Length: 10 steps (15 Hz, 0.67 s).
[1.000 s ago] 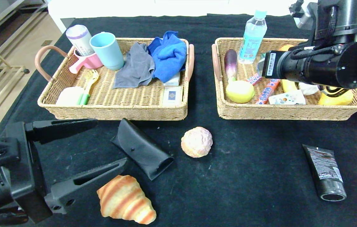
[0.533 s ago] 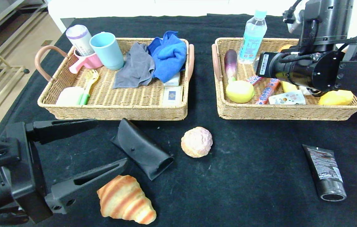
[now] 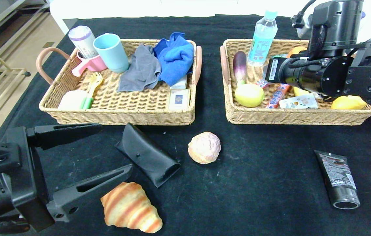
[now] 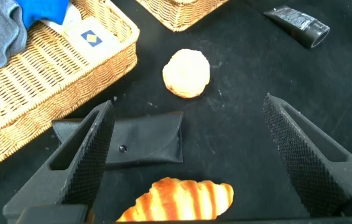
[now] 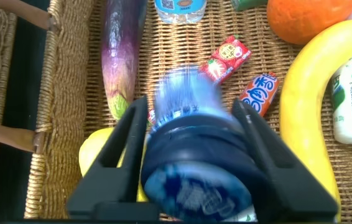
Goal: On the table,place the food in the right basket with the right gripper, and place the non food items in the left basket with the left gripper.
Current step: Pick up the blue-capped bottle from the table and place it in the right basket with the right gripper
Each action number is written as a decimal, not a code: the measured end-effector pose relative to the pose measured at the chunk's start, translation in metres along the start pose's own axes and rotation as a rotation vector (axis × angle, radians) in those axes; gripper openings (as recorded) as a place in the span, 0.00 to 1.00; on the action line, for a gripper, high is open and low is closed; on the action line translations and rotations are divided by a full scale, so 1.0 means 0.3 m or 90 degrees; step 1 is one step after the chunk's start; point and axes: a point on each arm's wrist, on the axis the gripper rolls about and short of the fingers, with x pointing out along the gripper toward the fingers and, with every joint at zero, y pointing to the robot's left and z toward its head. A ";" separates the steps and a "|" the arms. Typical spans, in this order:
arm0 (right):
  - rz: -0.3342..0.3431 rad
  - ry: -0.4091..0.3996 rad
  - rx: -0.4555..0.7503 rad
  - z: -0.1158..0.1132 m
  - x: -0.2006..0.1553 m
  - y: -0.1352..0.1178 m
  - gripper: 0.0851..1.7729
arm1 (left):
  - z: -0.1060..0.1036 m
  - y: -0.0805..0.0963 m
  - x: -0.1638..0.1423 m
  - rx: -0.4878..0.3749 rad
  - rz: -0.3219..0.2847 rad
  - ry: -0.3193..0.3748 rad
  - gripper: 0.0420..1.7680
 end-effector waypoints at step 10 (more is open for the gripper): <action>-0.011 -0.005 0.005 0.014 -0.017 -0.007 0.85 | -0.001 0.000 0.001 0.002 0.000 0.001 0.97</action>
